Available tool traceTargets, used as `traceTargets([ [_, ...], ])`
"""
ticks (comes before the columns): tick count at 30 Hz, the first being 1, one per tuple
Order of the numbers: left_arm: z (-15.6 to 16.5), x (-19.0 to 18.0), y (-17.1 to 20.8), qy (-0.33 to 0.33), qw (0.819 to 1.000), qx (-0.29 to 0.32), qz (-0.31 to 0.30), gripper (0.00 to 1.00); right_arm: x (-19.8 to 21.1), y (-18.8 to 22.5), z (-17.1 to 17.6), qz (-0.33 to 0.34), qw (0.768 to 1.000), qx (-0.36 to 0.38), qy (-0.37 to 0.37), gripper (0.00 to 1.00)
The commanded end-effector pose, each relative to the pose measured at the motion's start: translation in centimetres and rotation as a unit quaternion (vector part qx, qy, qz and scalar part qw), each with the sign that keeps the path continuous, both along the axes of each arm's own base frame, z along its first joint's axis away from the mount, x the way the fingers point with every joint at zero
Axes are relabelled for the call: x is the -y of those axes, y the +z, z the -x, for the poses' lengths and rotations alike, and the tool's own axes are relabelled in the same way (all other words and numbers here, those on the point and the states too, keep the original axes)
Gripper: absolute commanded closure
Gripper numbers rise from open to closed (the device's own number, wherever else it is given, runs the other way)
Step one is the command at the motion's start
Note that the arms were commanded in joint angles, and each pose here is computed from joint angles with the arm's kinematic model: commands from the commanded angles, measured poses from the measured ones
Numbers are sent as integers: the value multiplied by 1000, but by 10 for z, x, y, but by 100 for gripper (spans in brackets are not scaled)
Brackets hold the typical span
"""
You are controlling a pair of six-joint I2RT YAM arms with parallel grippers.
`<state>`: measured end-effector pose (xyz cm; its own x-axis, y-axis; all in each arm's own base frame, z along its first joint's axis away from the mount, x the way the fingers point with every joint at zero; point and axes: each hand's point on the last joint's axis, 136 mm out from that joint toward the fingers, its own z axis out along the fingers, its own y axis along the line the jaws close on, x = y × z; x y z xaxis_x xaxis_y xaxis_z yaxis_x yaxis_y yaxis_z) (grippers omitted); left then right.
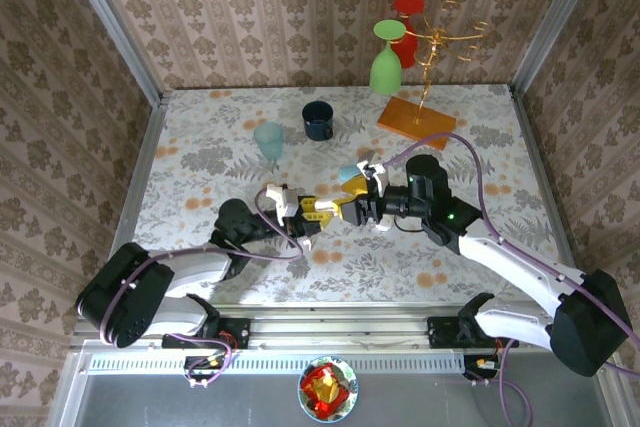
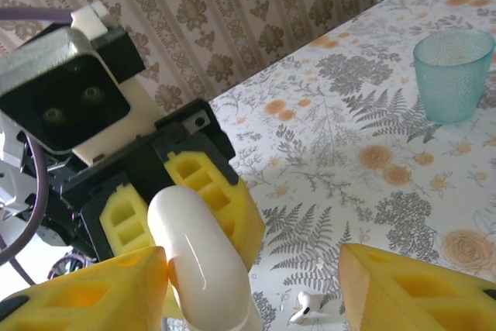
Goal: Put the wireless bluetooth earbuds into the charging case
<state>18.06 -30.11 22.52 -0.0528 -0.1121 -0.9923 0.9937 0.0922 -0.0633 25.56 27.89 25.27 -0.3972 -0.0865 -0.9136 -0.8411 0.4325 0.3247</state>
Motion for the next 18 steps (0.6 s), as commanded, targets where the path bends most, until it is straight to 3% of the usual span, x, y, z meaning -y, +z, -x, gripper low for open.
traceTargets([
  [1, 11, 4, 18, -41, 999, 24, 18, 100, 3, 6, -20, 6, 999, 0, -44, 40],
  [11, 7, 4, 14, -36, 999, 16, 14, 100, -1, 14, -14, 1, 1000, -9, -24, 38],
  [18, -8, -5, 3, -8, 1000, 8, 4, 100, 5, 37, -10, -18, 999, -2, -37, 30],
])
